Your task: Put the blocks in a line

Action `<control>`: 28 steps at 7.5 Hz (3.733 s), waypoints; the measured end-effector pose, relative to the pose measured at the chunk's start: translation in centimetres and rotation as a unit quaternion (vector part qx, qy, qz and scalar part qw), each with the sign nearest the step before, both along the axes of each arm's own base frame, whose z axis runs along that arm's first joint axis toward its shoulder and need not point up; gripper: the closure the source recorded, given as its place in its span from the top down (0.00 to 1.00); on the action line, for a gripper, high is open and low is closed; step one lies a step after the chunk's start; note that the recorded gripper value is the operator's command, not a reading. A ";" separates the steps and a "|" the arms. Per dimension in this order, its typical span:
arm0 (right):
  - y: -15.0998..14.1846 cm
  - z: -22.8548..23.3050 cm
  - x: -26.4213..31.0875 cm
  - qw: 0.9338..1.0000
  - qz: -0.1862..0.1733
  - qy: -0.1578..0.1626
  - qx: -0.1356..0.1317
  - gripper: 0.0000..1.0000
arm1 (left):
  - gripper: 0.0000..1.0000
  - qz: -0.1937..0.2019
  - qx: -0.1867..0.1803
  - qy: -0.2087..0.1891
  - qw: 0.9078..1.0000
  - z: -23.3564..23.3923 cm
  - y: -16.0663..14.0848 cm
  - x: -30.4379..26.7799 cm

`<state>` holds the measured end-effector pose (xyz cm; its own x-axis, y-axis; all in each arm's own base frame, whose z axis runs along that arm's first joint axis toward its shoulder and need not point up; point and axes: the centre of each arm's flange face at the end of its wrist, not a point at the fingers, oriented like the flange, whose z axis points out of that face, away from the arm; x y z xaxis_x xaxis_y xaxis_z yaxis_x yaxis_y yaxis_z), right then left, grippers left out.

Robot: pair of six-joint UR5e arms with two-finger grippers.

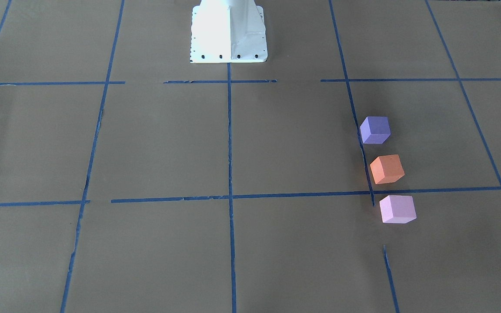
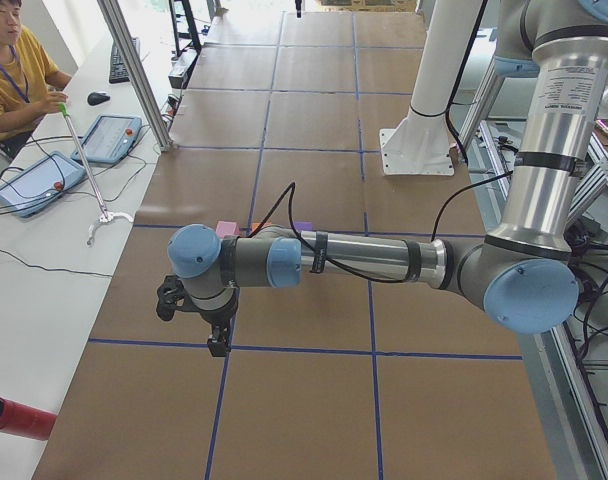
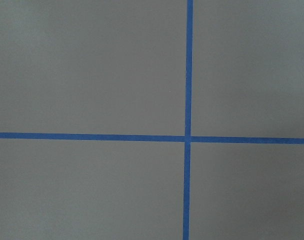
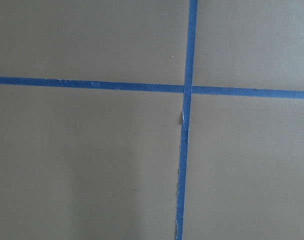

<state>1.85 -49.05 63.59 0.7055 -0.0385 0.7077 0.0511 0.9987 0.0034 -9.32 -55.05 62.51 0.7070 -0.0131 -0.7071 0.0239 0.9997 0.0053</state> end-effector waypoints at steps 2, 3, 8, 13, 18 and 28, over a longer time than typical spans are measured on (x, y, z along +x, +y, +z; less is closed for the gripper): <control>0.0 0.0 0.0 1.000 0.000 0.000 0.000 1.00 | 0.99 0.002 0.000 0.001 1.000 0.6 0.5 0.1; 0.0 0.0 0.0 1.000 0.000 0.000 0.000 1.00 | 0.99 0.003 0.000 0.001 1.000 0.7 0.5 0.1; 0.0 0.0 0.0 1.000 0.000 0.000 0.000 1.00 | 0.99 0.007 0.006 0.000 1.000 0.1 0.5 0.5; 0.0 0.0 0.0 1.000 0.000 0.000 0.000 1.00 | 0.99 0.007 0.011 0.000 1.000 -0.3 0.4 0.5; 0.0 0.0 0.0 1.000 0.000 0.000 0.000 1.00 | 0.99 0.007 0.012 0.001 1.000 -0.5 0.3 0.5; 0.0 0.0 0.0 1.000 0.000 0.000 0.000 1.00 | 0.99 0.007 0.021 -0.001 1.000 -1.2 0.0 0.5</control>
